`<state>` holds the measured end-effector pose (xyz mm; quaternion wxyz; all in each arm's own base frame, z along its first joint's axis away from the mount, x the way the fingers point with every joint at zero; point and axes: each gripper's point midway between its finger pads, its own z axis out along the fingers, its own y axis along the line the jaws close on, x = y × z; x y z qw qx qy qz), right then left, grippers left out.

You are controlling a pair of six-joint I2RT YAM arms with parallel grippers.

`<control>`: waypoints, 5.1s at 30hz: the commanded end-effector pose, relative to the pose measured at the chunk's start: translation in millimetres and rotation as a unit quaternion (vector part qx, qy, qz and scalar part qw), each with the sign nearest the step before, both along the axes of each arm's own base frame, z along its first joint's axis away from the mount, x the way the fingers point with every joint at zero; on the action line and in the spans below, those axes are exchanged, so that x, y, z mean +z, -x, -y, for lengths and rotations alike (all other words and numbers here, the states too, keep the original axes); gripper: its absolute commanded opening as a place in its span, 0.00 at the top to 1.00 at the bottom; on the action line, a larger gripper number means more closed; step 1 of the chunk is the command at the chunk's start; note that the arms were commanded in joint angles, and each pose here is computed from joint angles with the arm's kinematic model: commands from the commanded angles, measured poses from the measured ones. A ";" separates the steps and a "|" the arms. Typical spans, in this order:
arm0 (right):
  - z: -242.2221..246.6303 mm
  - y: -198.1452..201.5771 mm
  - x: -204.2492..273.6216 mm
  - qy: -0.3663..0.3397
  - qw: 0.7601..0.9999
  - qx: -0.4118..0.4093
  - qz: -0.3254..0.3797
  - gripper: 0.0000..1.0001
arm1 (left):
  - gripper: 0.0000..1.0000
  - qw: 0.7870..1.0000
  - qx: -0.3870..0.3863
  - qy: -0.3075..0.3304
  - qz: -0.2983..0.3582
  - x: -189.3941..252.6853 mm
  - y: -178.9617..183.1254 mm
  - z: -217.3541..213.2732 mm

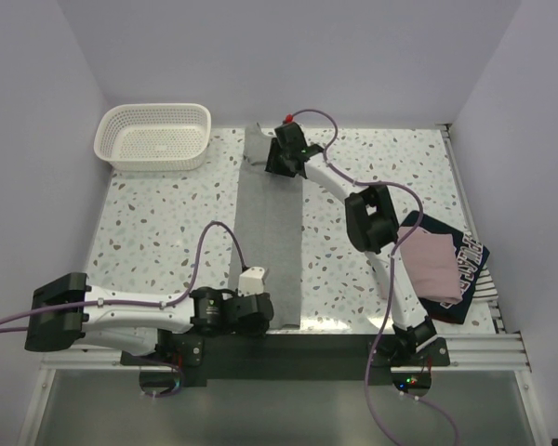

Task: Fold and stack the tank tops
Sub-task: Fold the tank top

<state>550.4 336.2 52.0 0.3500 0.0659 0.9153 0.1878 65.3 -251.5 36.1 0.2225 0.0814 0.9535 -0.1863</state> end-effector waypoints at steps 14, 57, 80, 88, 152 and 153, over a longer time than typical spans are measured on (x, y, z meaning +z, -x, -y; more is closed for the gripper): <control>30.3 108.0 125.2 -0.035 0.998 0.043 0.025 0.31 | 0.49 0.984 0.167 -0.003 0.062 83.5 -88.1 -69.1; 64.5 476.1 -38.2 -0.062 0.965 0.097 -0.234 0.51 | 0.68 0.964 0.185 -0.025 -0.187 -36.3 -3.5 -106.2; 98.9 503.5 -11.5 0.034 0.966 0.138 -0.217 1.00 | 1.00 0.969 0.118 0.013 -0.217 -11.6 21.9 -94.3; 94.9 515.7 5.9 0.036 0.964 0.157 -0.212 1.00 | 1.00 0.972 0.078 0.024 -0.219 17.9 37.9 -68.6; 69.3 63.7 50.1 0.064 0.998 -0.022 0.003 0.54 | 0.50 0.966 0.202 0.117 0.112 59.9 -452.2 -60.6; 70.7 60.8 55.5 0.064 0.998 -0.024 0.008 0.48 | 0.48 0.965 0.205 0.117 0.117 65.1 -452.9 -62.5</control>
